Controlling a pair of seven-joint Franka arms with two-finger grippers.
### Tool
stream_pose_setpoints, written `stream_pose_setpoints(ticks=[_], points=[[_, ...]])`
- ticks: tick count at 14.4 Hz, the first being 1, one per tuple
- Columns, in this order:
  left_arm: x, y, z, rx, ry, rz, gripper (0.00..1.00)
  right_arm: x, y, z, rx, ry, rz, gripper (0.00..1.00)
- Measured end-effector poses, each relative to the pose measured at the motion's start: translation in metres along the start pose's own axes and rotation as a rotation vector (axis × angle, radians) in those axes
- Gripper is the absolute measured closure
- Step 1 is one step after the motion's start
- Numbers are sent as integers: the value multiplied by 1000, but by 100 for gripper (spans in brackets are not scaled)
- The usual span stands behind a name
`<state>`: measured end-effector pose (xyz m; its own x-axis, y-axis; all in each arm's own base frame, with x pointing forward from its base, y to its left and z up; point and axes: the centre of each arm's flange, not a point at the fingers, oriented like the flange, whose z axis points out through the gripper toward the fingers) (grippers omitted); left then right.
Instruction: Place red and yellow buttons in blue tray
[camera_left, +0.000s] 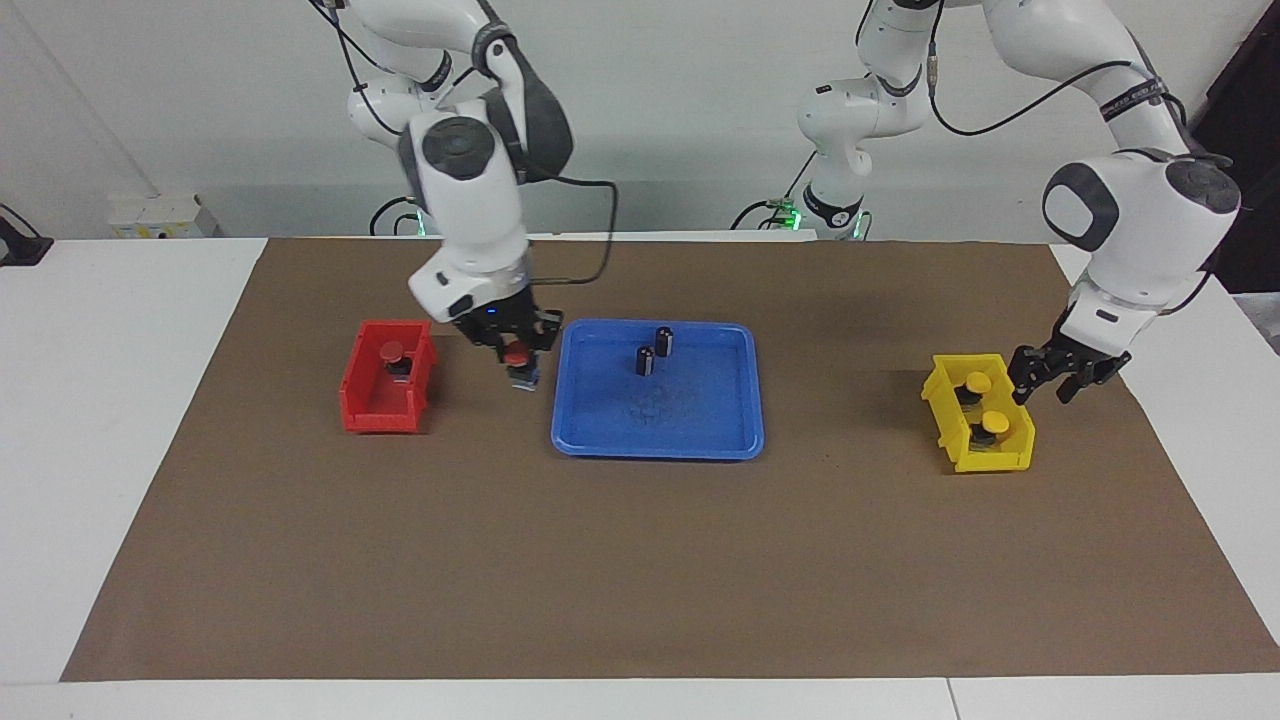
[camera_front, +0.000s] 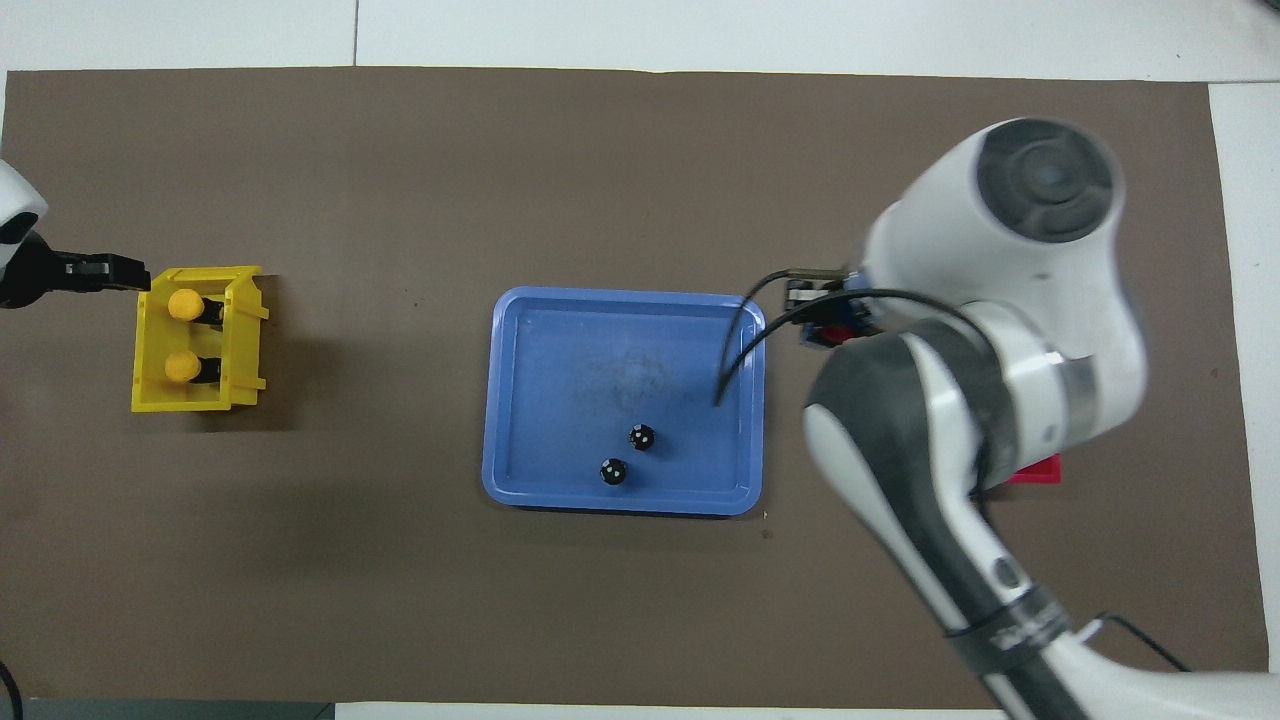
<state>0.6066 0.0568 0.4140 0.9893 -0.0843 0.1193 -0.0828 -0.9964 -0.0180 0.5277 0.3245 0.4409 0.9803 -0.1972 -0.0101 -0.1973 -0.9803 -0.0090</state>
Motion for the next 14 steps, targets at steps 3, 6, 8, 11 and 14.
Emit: stream_pose_setpoints(ticks=[3, 6, 8, 11, 14], points=[[1, 9, 15, -4, -19, 13, 37, -18, -38, 46, -27, 2, -21, 59], [-4, 11, 26, -6, -28, 15, 37, -2, -36, 62, -11, 20, -2, 59], [-8, 12, 34, -6, -28, 14, 37, -6, -43, 73, -11, 16, -11, 59], [-15, 13, 45, -7, -34, 15, 37, -12, -54, 84, 0, 22, -17, 59], [-17, 21, 51, -8, -32, 17, 38, -9, -52, 89, 6, 28, -11, 51]])
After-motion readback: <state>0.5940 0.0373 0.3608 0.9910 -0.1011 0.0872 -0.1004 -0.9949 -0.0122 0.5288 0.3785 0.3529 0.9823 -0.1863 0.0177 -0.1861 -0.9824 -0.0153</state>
